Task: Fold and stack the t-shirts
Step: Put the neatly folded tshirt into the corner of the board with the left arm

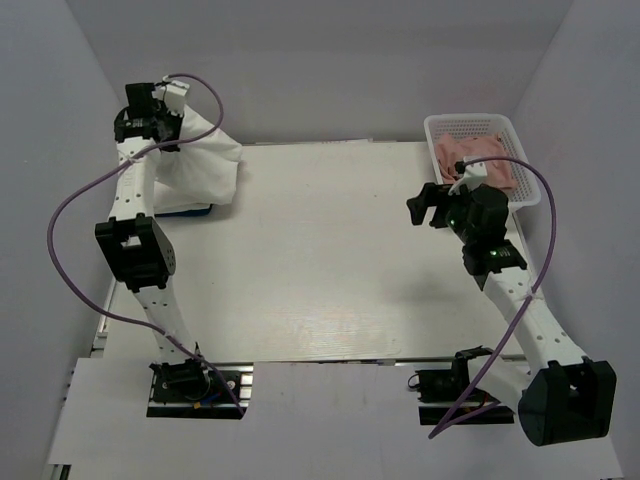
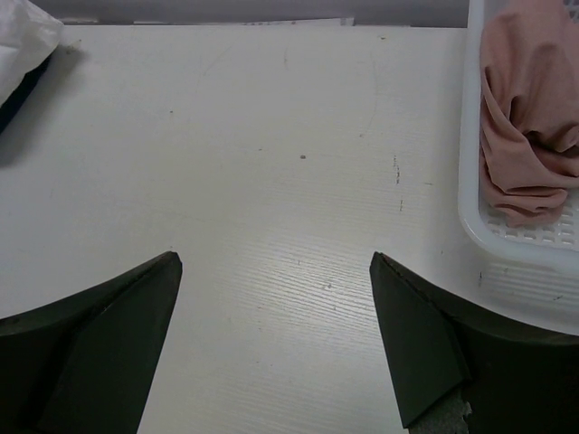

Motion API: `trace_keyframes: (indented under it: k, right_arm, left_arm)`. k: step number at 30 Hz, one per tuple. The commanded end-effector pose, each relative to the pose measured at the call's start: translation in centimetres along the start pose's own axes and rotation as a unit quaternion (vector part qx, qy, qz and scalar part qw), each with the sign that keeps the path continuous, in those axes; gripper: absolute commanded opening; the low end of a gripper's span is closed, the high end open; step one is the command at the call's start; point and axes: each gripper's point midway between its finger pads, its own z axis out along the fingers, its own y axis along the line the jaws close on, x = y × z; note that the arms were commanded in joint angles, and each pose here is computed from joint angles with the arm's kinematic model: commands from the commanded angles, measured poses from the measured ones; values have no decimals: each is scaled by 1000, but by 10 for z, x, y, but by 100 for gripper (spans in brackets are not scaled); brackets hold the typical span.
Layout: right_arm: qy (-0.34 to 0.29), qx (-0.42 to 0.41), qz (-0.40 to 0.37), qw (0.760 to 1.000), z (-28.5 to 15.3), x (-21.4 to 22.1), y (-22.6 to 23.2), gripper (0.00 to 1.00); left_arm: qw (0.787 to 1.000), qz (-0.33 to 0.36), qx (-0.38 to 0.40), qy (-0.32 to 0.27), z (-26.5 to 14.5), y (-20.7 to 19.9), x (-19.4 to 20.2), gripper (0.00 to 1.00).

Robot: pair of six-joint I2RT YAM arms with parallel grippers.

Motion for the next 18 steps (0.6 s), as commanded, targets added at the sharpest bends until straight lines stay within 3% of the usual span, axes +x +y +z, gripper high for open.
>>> trace_keyframes:
  k: [1, 13, 14, 16, 17, 18]
  right_arm:
    - [-22, -5, -6, 1000, 3, -25, 6, 90]
    - [4, 21, -4, 1000, 11, -20, -3, 90]
    - [0, 21, -6, 1000, 10, -23, -3, 90]
    - [7, 20, -5, 1000, 12, -20, -3, 90]
    - [9, 17, -4, 1000, 13, -20, -2, 90]
    - [8, 15, -5, 1000, 14, -22, 0, 90]
  left_arm:
    - [996, -25, -19, -79, -24, 39, -36, 0]
    - [994, -93, -29, -45, 34, 81, 23, 2]
    - [993, -101, -37, -52, 31, 89, 21, 20]
    - [991, -111, -54, -55, 28, 100, 20, 89]
    - [990, -116, -53, -55, 28, 100, 20, 100]
    - [990, -115, -55, -60, 26, 101, 16, 100]
